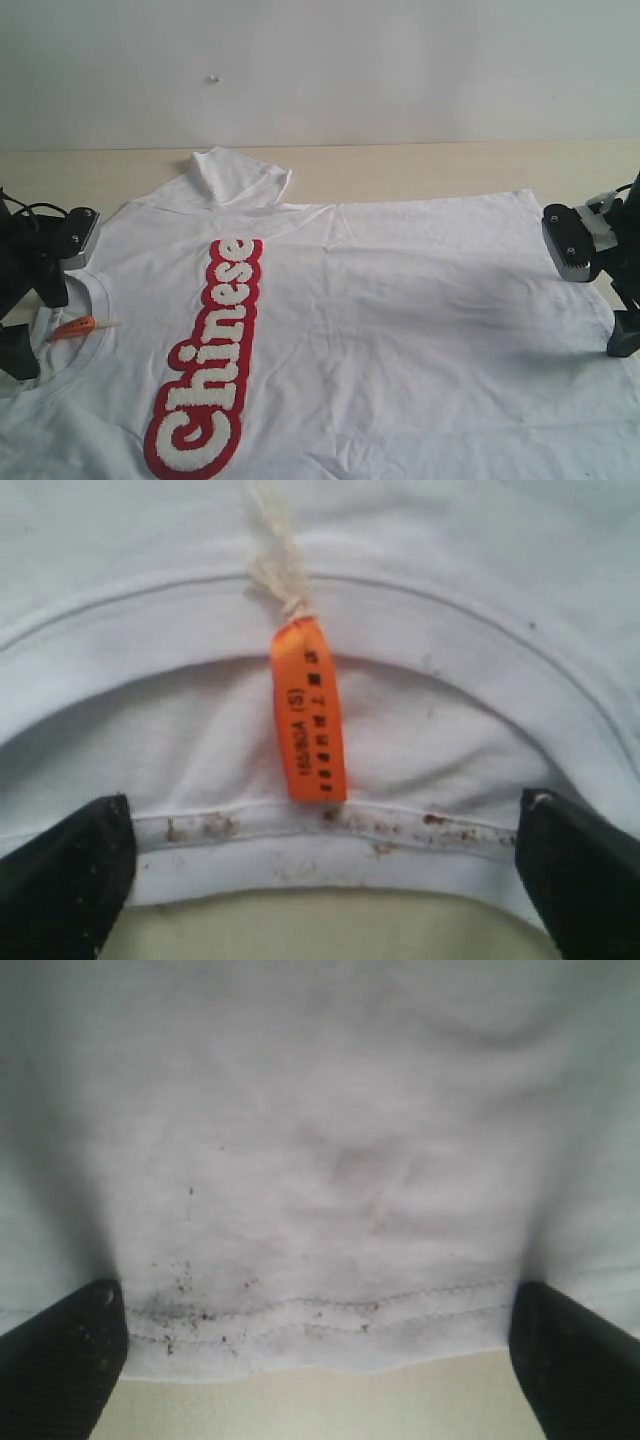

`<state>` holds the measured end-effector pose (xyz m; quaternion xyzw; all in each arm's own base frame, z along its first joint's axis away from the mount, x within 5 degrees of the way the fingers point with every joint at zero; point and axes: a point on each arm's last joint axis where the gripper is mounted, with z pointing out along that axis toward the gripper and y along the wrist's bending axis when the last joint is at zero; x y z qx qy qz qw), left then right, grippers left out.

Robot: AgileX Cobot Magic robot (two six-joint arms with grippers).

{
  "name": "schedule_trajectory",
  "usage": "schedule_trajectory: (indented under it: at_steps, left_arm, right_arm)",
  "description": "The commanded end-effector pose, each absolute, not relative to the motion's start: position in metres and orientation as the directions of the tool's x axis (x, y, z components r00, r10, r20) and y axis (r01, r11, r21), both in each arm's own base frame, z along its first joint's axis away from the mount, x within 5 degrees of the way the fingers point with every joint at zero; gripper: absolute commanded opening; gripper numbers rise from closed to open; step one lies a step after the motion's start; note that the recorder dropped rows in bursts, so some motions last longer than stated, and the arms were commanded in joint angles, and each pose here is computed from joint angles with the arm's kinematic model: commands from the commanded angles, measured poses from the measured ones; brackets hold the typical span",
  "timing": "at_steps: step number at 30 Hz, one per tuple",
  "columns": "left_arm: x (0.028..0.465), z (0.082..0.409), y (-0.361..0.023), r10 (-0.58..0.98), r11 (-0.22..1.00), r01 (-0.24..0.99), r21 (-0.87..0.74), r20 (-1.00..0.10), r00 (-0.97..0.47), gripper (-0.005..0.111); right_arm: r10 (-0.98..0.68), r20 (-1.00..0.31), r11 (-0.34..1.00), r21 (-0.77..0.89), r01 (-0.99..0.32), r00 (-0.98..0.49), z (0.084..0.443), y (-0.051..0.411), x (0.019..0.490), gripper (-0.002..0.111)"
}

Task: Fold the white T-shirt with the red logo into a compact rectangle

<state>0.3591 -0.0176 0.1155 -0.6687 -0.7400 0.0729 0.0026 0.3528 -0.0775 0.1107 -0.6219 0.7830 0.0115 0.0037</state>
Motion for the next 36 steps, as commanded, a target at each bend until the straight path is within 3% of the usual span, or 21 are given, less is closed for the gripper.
schedule_trajectory:
  at_steps: [1, 10, 22, 24, 26, 28, 30, 36]
  left_arm:
    - [0.358, 0.095, -0.015, 0.990, 0.114, 0.990, -0.087, -0.072, -0.120, 0.104]
    - [0.355, 0.086, -0.008, 0.999, 0.048, 0.998, -0.028, -0.004, -0.048, 0.104]
    - [0.354, 0.082, -0.008, 0.999, 0.051, 0.999, 0.010, -0.006, -0.051, 0.102]
    - [0.354, 0.082, -0.008, 0.999, 0.051, 0.999, 0.008, -0.006, -0.051, 0.093]
    - [0.354, 0.082, -0.008, 0.999, 0.051, 0.999, 0.006, -0.006, -0.051, 0.072]
    - [0.352, 0.082, -0.008, 0.999, 0.051, 0.999, -0.010, -0.005, -0.051, 0.042]
    - [0.350, 0.082, -0.008, 0.999, 0.051, 0.998, -0.030, -0.004, -0.051, 0.004]
    - [0.349, 0.082, -0.006, 1.000, 0.027, 0.999, -0.044, 0.012, -0.026, 0.001]
  right_arm:
    - [-0.974, -0.019, 0.224, 0.027, -0.974, -0.225, 0.100, -0.077, 0.352, 0.105]
    - [-0.974, -0.019, 0.224, 0.027, -0.974, -0.225, 0.100, -0.077, 0.352, 0.105]
    - [-0.975, -0.019, 0.222, 0.027, -0.975, -0.223, 0.100, -0.077, 0.352, 0.105]
    - [-0.975, -0.019, 0.222, 0.027, -0.975, -0.223, 0.100, -0.077, 0.352, 0.105]
    - [-0.975, -0.019, 0.222, 0.027, -0.975, -0.223, 0.100, -0.077, 0.352, 0.105]
    - [-0.975, -0.019, 0.222, 0.027, -0.975, -0.223, 0.100, -0.077, 0.352, 0.105]
    - [-0.975, -0.019, 0.222, 0.027, -0.975, -0.223, 0.100, -0.077, 0.352, 0.105]
    - [-0.972, -0.029, 0.232, 0.025, -0.972, -0.232, 0.100, -0.076, 0.353, 0.105]
